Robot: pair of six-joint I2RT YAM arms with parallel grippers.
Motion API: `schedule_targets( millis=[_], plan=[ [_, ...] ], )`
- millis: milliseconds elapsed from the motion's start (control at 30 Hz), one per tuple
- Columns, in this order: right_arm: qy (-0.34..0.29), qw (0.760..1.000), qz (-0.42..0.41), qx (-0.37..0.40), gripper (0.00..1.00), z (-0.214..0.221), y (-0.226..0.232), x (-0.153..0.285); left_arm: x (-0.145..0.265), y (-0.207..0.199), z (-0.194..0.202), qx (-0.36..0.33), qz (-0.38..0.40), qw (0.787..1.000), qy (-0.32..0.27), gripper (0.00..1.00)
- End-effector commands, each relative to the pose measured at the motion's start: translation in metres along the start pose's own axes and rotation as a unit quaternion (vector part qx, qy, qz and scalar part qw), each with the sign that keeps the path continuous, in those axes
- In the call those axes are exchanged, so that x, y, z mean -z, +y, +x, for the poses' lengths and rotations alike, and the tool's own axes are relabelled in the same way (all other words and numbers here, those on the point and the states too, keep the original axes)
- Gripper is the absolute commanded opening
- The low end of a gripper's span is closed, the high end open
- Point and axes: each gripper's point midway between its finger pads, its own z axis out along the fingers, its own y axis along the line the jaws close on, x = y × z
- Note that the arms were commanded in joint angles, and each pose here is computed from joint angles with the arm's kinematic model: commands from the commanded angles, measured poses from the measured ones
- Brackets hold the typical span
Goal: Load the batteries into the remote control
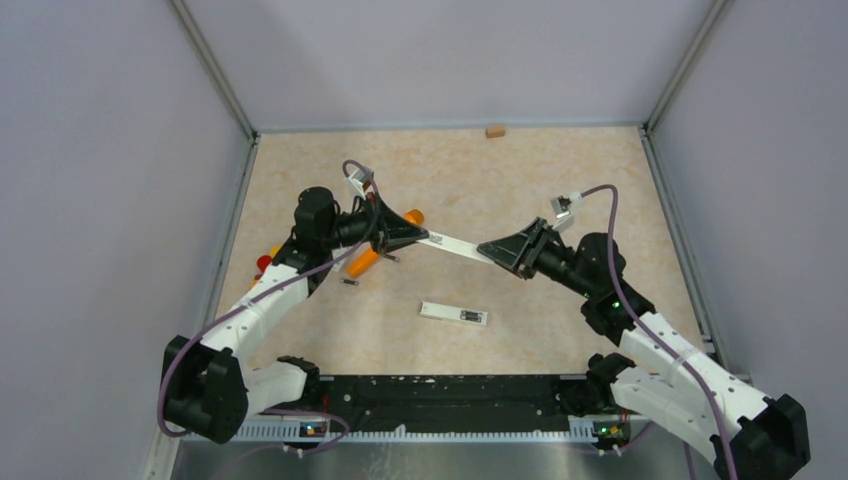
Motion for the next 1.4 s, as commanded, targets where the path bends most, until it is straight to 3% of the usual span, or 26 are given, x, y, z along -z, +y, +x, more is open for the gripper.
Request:
schedule_targets(
  millis=[0,233,500,567,600,700,833,1167,1233,1300,1367],
  plan=[
    [0.012,0.999,-0.044,0.001,0.35,0.000,0.021,0.002,0.003,-0.024,-0.008,-0.042,0.026,0.999,-0.018,0.00],
    [0.055,0.998,-0.026,-0.016,0.36,0.011,0.017,0.000,0.002,-0.023,-0.010,-0.041,0.029,0.998,-0.026,0.00],
    [0.037,0.999,-0.025,-0.020,0.18,0.000,0.023,0.001,0.003,-0.023,-0.010,-0.043,0.030,0.998,-0.029,0.00],
    [0.035,0.999,-0.021,-0.018,0.18,-0.001,0.021,0.001,0.004,-0.022,-0.008,-0.043,0.029,0.998,-0.028,0.00],
    [0.035,0.999,-0.020,-0.018,0.21,-0.001,0.020,0.001,0.004,-0.021,-0.007,-0.043,0.028,0.998,-0.028,0.00],
    [0.033,0.999,-0.020,-0.016,0.49,-0.001,0.019,0.002,0.005,-0.019,-0.006,-0.043,0.026,0.998,-0.027,0.00],
    [0.022,0.999,-0.026,-0.016,0.56,-0.004,0.021,0.004,0.006,-0.018,-0.005,-0.042,0.026,0.998,-0.028,0.00],
    [0.009,0.999,-0.037,-0.031,0.31,-0.006,0.019,0.003,0.006,-0.015,-0.003,-0.037,0.022,0.999,-0.025,0.00],
    [0.009,0.999,-0.033,-0.034,0.21,-0.005,0.015,0.002,0.006,-0.013,-0.002,-0.037,0.020,0.999,-0.024,0.00],
    [0.012,0.999,-0.020,-0.039,0.02,-0.003,0.009,0.002,0.006,-0.009,-0.003,-0.040,0.010,0.999,-0.026,0.00],
    [0.017,0.999,-0.004,-0.041,0.00,0.000,-0.001,0.002,0.007,0.001,-0.004,-0.046,-0.016,0.998,-0.030,0.16]
  ],
)
